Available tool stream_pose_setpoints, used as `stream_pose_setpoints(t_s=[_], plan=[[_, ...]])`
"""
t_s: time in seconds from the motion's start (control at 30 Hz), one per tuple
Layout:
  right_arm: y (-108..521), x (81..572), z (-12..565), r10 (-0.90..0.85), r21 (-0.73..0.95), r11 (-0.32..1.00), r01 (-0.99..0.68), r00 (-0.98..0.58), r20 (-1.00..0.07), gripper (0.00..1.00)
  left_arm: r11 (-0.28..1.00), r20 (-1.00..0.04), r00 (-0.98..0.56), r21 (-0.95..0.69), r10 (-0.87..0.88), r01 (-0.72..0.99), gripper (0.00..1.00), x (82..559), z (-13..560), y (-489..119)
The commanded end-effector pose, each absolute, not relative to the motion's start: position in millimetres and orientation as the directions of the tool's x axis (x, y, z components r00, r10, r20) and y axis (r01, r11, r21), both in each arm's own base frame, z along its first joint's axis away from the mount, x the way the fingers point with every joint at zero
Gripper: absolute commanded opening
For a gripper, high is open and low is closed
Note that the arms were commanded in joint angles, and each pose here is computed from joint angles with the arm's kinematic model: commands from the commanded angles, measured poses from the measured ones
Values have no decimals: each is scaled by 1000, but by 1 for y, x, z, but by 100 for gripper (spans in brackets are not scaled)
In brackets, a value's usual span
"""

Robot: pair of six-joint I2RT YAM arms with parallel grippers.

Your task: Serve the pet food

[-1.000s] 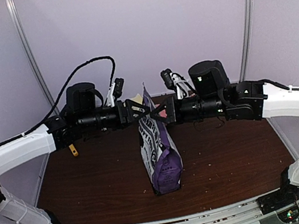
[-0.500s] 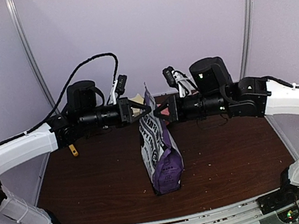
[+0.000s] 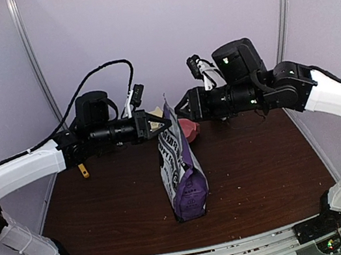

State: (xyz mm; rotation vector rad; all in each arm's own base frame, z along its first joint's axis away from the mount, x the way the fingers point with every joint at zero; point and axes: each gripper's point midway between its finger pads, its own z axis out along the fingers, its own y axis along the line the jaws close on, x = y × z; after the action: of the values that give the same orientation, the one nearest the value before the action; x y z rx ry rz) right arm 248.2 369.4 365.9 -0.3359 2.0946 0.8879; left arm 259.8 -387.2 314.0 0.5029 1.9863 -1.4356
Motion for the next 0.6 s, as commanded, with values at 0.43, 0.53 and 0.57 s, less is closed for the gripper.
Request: stream_pose_setpoints(t_s=[0.43, 0.53, 0.57], plan=[[374, 272, 329, 4, 373, 841, -393, -683, -730, 7, 308, -743, -666, -649, -62, 696, 0, 258, 340, -391], [374, 273, 325, 33, 404, 835, -373, -699, -714, 0, 344, -758, -651, -620, -32, 705, 0, 258, 338, -394], [375, 272, 324, 41, 421, 826, -376, -704, -709, 0, 348, -758, -652, -617, -24, 705, 0, 258, 337, -395]])
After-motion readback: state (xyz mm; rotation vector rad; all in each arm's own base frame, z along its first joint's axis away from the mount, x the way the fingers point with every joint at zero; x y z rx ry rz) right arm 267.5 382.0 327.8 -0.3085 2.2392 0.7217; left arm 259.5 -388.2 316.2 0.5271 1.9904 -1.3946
